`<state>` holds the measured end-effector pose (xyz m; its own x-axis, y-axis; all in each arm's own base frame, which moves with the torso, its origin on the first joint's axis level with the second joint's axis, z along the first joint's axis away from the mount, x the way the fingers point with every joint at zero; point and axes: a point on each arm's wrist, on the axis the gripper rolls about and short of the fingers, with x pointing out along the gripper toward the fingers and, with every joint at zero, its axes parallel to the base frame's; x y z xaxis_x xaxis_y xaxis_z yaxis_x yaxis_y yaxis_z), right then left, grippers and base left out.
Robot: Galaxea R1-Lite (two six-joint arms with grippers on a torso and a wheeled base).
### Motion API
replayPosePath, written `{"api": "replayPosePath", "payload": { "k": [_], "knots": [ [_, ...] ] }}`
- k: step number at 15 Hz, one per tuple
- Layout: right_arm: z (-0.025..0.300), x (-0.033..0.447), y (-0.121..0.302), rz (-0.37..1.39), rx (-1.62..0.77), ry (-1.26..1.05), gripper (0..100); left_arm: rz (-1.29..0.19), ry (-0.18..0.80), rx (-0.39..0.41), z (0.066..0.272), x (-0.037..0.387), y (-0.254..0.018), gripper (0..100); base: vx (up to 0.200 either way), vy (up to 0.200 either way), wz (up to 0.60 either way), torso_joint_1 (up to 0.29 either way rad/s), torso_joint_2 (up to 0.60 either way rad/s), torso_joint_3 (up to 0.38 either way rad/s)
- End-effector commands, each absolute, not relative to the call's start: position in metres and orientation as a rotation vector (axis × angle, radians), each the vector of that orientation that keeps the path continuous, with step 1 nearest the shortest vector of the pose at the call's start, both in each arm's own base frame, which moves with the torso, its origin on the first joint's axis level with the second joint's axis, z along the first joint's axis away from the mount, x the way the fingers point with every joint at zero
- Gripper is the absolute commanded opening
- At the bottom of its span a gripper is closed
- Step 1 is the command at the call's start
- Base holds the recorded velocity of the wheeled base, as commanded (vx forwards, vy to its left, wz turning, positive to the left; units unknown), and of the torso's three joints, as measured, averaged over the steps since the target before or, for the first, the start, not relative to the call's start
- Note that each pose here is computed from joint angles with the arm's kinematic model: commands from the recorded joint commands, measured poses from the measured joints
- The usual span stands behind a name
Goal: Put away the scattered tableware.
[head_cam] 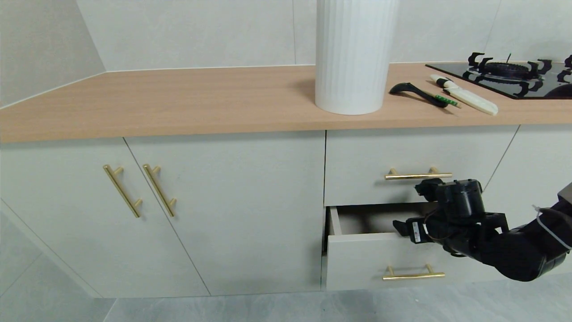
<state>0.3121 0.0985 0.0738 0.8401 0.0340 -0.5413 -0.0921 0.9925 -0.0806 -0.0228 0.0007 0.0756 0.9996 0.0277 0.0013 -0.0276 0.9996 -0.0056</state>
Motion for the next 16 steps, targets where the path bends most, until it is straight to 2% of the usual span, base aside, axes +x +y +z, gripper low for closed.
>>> {"api": "replayPosePath", "payload": {
  "k": [1,16],
  "knots": [
    [0.083,0.309,0.098,0.070,-0.100,0.558,100,0.028,0.000,-0.006,0.076,-0.023,0.001,100,0.000,0.000,0.00,0.000,0.00,0.000],
    [0.121,0.257,0.095,0.139,-0.209,0.894,100,0.028,-0.002,-0.006,0.076,-0.023,0.001,100,0.000,0.000,0.00,0.000,0.00,0.000]
  ]
}}
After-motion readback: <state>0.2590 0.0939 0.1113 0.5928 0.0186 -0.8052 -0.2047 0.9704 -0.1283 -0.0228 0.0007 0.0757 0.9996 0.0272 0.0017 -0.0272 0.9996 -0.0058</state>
